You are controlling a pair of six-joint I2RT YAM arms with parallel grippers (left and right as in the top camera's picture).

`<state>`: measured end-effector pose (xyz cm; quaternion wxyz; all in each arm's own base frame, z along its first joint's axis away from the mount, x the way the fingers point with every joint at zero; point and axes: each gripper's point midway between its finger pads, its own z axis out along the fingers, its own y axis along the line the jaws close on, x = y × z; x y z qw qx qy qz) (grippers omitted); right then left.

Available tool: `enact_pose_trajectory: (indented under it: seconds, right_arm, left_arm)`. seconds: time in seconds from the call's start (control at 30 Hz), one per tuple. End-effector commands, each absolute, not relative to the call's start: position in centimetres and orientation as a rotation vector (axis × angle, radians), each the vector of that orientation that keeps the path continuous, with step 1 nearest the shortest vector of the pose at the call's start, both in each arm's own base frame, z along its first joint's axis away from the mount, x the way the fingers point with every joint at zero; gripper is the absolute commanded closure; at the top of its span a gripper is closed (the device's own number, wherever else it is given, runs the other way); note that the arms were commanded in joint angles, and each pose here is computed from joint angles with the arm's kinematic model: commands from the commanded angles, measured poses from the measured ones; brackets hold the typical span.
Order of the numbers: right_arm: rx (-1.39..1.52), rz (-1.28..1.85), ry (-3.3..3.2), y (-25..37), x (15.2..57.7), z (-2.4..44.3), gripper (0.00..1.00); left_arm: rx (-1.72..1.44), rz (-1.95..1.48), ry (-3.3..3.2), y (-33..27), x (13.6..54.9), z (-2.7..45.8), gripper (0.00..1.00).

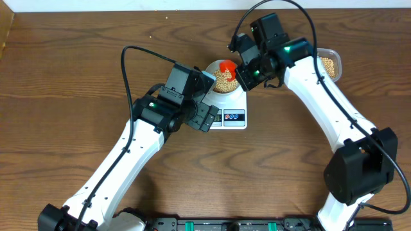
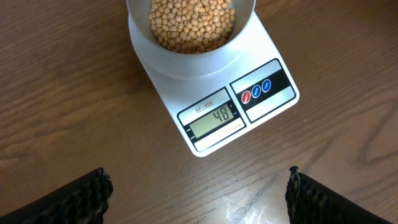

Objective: Scoop item into bowl and weigh 50g on scale
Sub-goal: 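Tilt the scoop slowly to trickle soybeans into the bowl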

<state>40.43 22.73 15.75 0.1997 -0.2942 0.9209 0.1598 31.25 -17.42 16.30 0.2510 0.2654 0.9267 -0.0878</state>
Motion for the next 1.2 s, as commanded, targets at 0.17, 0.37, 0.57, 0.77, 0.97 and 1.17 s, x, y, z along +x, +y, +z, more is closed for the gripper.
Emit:
enact_pose_trajectory:
  seconds: [0.17,0.37,0.57,0.77,0.97,1.17]
  right_arm:
    - [-0.828,0.383,2.572,22.2,40.7,15.7,0.99]
    - [-0.832,0.386,2.572,22.3,40.6,15.7,0.99]
    - [-0.837,0.445,2.563,22.8,40.4,15.9,0.99]
    - [-0.801,0.563,2.553,22.3,40.8,16.4,0.99]
    - [-0.75,0.661,2.545,21.2,41.3,16.9,0.99]
    - [-0.737,0.683,2.54,20.8,41.5,17.1,0.99]
  left_arm:
    - [0.722,-0.226,2.519,-17.2,31.4,16.5,0.09]
    - [0.721,-0.225,2.519,-17.2,31.4,16.5,0.09]
    - [0.721,-0.225,2.519,-17.2,31.4,16.5,0.08]
    - [0.722,-0.226,2.519,-17.2,31.4,16.5,0.09]
    - [0.722,-0.226,2.519,-17.2,31.4,16.5,0.09]
    - [0.721,-0.225,2.519,-17.2,31.4,16.5,0.08]
